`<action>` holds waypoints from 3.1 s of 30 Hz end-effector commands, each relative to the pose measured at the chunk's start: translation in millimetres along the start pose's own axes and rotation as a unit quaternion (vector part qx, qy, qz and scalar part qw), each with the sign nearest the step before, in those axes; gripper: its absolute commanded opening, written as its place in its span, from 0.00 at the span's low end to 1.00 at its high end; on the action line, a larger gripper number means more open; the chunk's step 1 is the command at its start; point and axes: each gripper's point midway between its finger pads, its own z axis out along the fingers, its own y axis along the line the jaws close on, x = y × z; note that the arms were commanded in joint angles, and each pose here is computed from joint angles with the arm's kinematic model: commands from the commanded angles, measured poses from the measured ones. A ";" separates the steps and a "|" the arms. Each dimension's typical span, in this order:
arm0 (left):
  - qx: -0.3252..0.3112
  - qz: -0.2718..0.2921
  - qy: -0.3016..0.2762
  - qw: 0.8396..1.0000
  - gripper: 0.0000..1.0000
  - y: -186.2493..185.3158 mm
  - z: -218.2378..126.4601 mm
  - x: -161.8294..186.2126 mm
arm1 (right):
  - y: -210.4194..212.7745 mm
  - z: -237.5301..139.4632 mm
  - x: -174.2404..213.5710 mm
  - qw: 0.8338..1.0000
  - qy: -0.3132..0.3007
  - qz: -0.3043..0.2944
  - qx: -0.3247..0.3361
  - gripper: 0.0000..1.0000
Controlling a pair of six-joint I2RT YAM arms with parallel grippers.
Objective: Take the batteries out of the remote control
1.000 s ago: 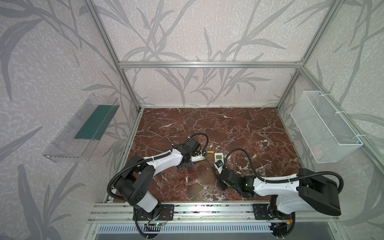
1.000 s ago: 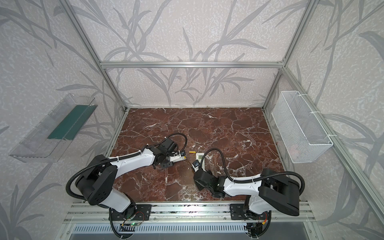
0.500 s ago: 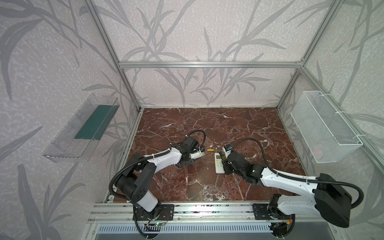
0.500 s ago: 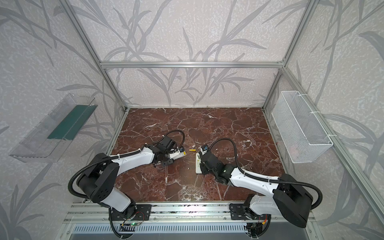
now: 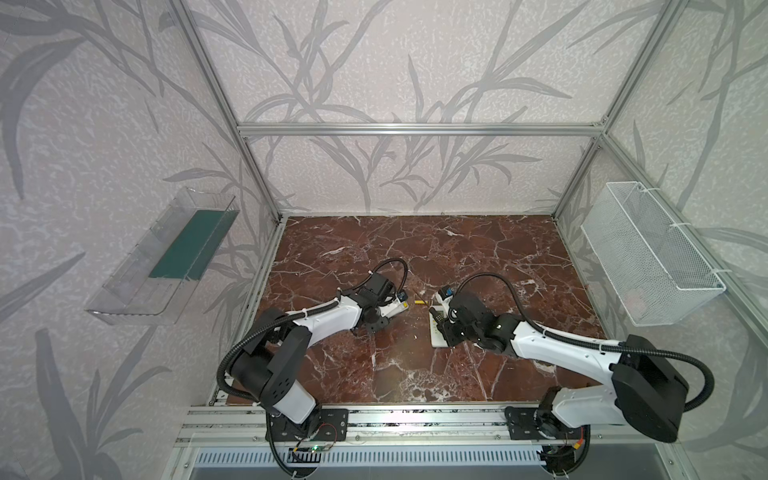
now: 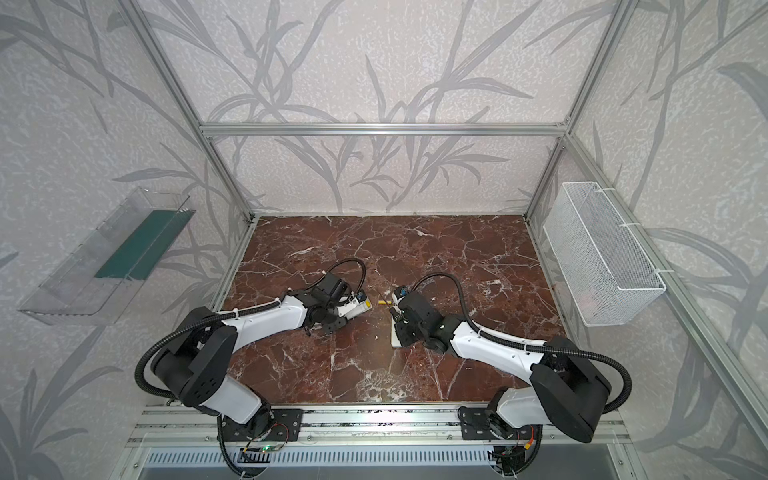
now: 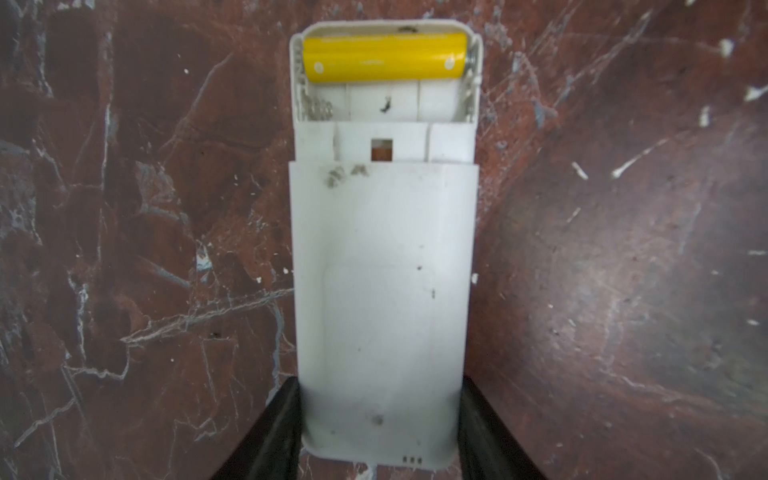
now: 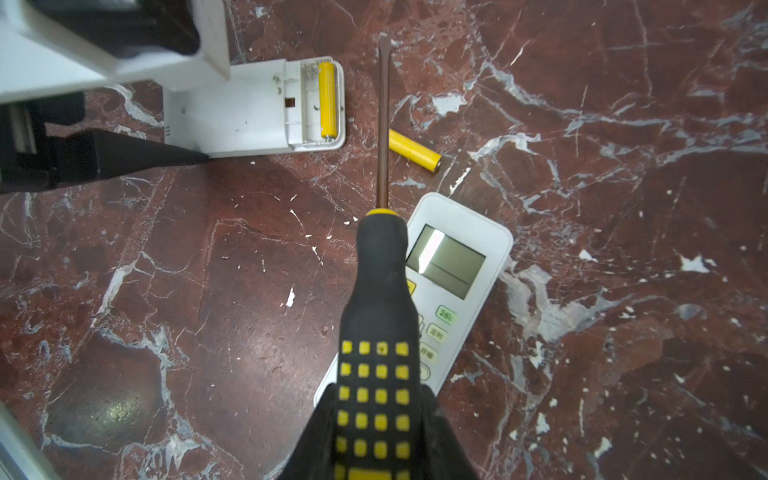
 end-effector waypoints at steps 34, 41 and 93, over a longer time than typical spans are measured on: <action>0.072 -0.096 0.016 0.993 0.48 -38.9 -11.7 -3.3 | 35.5 34.1 18.0 0.998 0.033 0.061 -0.001 0.00; 0.082 -0.093 0.024 0.992 0.48 -44.0 -11.1 -2.3 | 37.0 42.5 19.6 0.997 0.034 0.068 0.009 0.00; 0.099 -0.109 0.058 0.987 0.47 -46.4 -10.3 -6.3 | 55.4 44.7 28.6 0.999 -0.012 0.038 -0.030 0.00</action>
